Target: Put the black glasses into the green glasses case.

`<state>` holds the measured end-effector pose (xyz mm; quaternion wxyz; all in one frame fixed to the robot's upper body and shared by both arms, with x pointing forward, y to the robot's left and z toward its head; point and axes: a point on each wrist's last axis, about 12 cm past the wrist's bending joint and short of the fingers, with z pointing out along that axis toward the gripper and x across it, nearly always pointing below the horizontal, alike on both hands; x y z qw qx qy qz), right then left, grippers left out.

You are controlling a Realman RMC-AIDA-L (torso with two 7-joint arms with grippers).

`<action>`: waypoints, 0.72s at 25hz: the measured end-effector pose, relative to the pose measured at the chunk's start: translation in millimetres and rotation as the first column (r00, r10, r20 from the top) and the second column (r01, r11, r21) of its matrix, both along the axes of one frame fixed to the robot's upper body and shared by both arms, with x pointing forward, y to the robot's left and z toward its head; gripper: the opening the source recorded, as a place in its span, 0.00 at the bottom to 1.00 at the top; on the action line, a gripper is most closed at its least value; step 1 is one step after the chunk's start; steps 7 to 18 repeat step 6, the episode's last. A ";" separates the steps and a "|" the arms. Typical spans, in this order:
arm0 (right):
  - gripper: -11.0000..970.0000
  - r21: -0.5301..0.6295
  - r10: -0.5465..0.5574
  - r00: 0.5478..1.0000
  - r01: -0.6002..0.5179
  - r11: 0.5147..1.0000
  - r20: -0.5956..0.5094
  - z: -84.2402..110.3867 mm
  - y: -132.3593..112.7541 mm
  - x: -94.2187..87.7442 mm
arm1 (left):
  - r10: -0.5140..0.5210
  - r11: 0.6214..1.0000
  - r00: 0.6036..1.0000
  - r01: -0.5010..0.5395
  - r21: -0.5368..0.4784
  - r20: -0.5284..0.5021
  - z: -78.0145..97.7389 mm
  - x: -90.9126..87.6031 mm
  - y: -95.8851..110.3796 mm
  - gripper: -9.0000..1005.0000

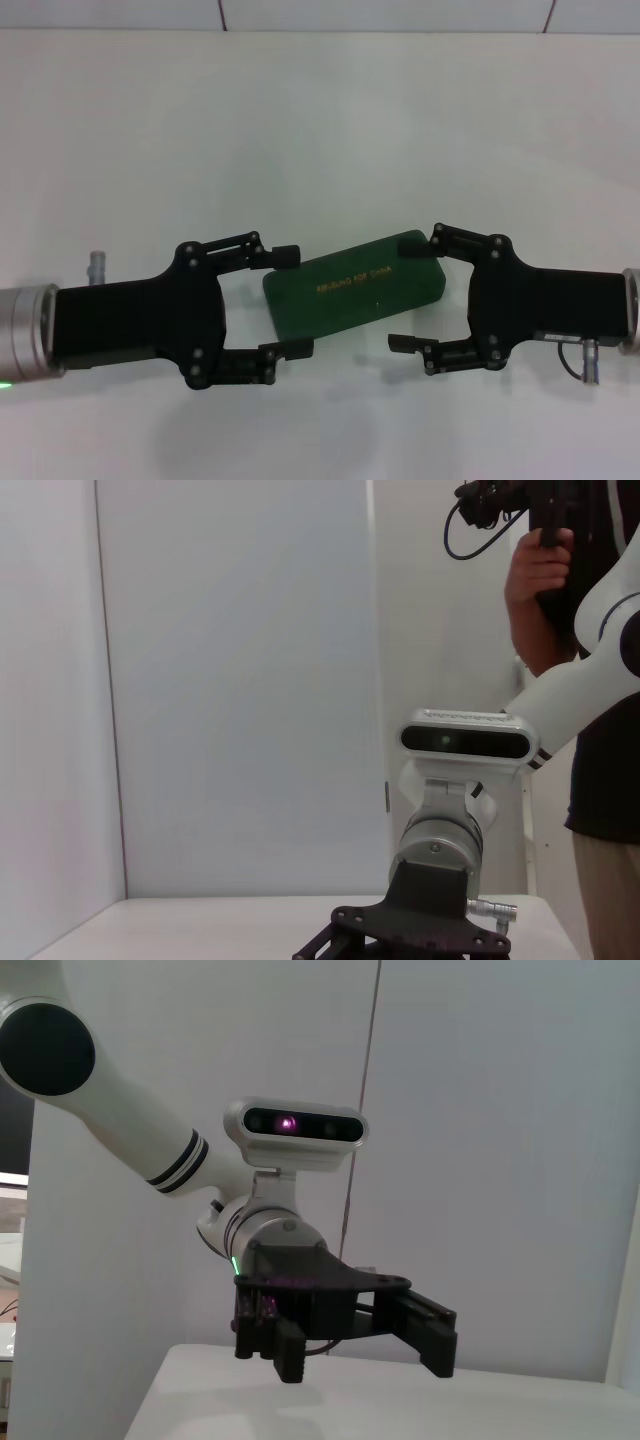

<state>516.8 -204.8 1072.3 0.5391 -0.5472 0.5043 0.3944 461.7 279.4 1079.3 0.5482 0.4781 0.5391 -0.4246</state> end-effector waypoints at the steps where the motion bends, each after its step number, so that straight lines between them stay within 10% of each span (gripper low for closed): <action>1: 0.92 0.000 0.000 1.000 0.000 1.000 0.000 -0.1 -0.1 -0.1 | 0.001 1.000 1.000 -0.001 0.000 -0.001 -0.3 -0.4 0.2 0.78; 18: 0.92 -0.005 0.000 1.000 0.000 1.000 -0.003 -1.4 -0.2 -1.0 | 0.000 1.000 1.000 0.000 -0.022 0.000 -4.5 -2.7 -6.6 0.78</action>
